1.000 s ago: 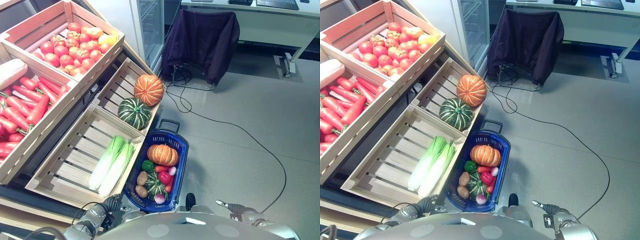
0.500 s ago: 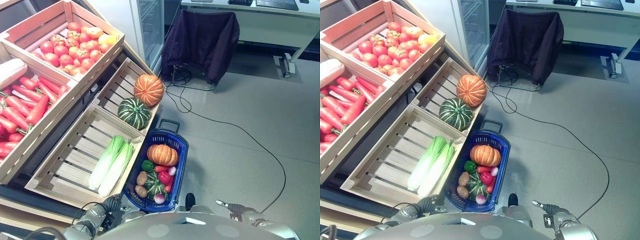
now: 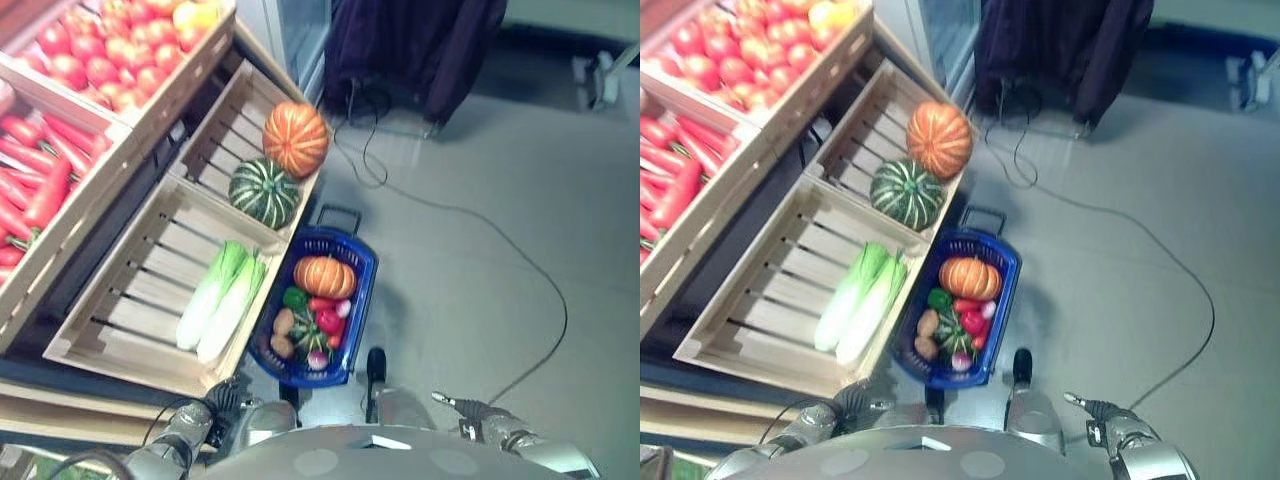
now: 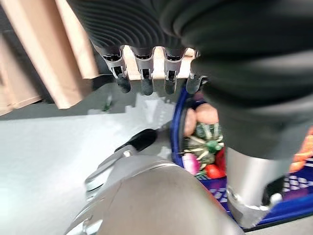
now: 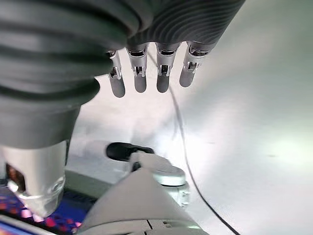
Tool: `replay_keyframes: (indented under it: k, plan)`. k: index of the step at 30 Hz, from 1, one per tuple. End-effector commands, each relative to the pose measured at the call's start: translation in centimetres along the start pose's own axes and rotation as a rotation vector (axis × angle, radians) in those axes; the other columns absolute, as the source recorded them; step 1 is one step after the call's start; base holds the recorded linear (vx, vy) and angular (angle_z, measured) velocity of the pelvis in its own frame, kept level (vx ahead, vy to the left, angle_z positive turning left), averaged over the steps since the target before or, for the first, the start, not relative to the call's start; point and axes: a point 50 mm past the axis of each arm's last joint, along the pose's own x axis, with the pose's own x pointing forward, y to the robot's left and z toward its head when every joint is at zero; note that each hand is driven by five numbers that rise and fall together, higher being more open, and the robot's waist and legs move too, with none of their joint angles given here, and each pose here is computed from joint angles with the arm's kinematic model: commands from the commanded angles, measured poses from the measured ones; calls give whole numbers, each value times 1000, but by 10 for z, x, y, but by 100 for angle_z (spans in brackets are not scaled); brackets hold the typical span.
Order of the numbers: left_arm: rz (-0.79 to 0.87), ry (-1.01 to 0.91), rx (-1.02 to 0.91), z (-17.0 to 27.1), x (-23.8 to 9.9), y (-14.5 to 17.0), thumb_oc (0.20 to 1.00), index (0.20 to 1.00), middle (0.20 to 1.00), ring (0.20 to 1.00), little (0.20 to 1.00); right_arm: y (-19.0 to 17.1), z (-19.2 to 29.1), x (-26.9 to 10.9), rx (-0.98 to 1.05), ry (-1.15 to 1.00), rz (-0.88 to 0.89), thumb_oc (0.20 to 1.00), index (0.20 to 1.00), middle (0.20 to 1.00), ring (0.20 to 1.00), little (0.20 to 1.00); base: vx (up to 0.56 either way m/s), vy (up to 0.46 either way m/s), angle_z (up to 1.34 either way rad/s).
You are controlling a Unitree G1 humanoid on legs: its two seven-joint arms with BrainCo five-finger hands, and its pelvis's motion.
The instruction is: Pick up fruits and vegetables into the basket
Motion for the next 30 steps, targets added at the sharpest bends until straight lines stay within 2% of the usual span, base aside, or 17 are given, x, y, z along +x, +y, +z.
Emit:
replay_keyframes:
  k: [1,8,16,17,22,30]
  plan:
    - [63,-155,-69,40,4,20,1000,1000,1000,1000,1000,0,47,-3,-1,-106,-25,1000,1000,1000,1000,1000,-257,-6,4]
    - [88,-333,-129,83,3,35,1000,1000,1000,1000,1000,-6,78,-8,14,-190,-28,1000,1000,1000,1000,1000,-104,-9,7]
    - [165,-676,-228,157,-17,63,1000,1000,1000,1000,1000,-21,110,-17,68,-287,-57,1000,1000,1000,1000,1000,-93,1,12]
    - [200,-768,-247,174,-27,73,1000,1000,1000,1000,1000,-21,117,-19,82,-308,-60,1000,1000,1000,1000,1000,-92,-11,11]
    - [372,-990,-293,220,-58,102,1000,1000,1000,1000,1000,-24,129,-23,97,-338,-65,1000,1000,1000,1000,1000,-51,-6,0]
    - [671,-1164,-337,253,-97,133,1000,1000,1000,1000,1000,-23,131,-24,105,-349,-64,1000,1000,1000,1000,1000,0,0,0]
